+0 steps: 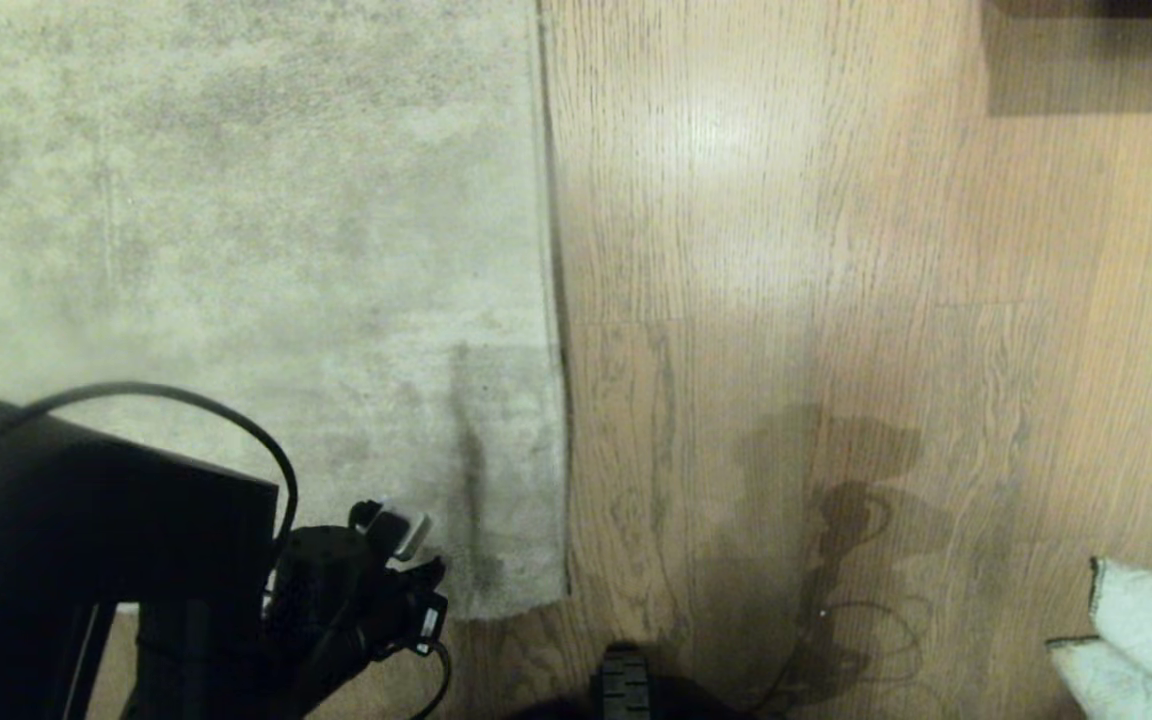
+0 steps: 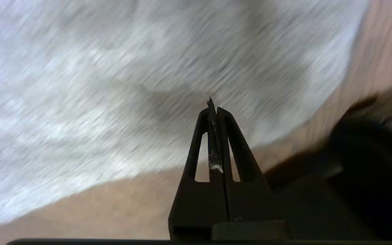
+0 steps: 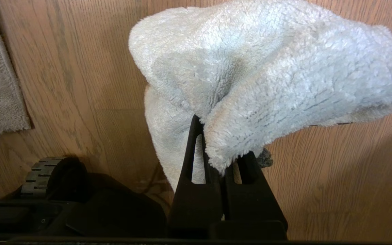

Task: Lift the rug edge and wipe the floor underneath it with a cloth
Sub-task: Lay down the carpet

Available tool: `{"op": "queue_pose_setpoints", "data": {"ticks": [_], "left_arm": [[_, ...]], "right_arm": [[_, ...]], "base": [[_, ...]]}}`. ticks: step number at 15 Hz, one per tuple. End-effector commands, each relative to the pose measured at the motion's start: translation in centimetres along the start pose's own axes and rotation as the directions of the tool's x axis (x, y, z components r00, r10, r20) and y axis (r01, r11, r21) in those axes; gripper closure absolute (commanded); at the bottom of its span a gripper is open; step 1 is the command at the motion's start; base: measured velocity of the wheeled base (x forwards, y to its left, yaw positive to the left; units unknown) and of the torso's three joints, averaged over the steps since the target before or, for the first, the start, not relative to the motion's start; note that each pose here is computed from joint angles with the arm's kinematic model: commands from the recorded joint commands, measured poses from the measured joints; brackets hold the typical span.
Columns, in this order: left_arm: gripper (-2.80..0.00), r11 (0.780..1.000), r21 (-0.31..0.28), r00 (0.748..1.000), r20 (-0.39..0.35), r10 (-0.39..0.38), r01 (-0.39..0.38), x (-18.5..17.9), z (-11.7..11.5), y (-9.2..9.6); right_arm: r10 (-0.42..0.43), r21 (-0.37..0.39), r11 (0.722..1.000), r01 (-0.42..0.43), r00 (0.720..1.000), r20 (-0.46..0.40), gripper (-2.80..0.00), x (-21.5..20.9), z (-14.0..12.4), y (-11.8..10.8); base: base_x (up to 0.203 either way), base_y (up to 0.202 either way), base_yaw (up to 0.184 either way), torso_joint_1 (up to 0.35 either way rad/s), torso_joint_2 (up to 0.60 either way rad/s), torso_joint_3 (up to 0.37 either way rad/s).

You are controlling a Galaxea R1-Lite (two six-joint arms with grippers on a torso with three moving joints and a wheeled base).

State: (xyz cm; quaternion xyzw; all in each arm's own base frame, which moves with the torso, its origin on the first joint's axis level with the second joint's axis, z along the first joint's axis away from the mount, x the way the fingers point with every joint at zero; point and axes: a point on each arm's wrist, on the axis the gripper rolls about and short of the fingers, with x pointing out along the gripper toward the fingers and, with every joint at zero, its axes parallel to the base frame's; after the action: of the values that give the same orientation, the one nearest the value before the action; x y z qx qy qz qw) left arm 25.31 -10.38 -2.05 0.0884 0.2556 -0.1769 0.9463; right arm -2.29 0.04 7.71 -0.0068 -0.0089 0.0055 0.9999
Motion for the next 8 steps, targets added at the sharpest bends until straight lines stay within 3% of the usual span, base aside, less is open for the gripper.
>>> {"op": "queue_pose_setpoints", "data": {"ticks": [1,4,8], "left_arm": [[0.00,1.000,-0.019,0.997,0.081,0.013,-0.012,0.7,1.1,-2.2],[0.00,0.996,-0.077,0.994,0.091,0.056,-0.049,1.8,0.8,-5.0],[0.00,0.996,-0.066,0.996,0.073,0.059,-0.054,3.0,0.0,-5.4]], "right_arm": [[0.001,0.000,1.000,-0.001,1.000,-0.001,0.00,0.0,0.0,0.0],[0.001,0.000,1.000,-0.001,1.000,-0.001,0.00,0.0,0.0,0.0],[0.001,0.000,1.000,-0.001,1.000,-0.001,0.00,0.0,0.0,0.0]], "base": [[0.000,0.000,0.000,0.000,0.00,0.000],[0.000,0.000,0.000,0.000,0.00,0.000],[0.000,0.000,0.000,0.000,0.00,0.000]]}}
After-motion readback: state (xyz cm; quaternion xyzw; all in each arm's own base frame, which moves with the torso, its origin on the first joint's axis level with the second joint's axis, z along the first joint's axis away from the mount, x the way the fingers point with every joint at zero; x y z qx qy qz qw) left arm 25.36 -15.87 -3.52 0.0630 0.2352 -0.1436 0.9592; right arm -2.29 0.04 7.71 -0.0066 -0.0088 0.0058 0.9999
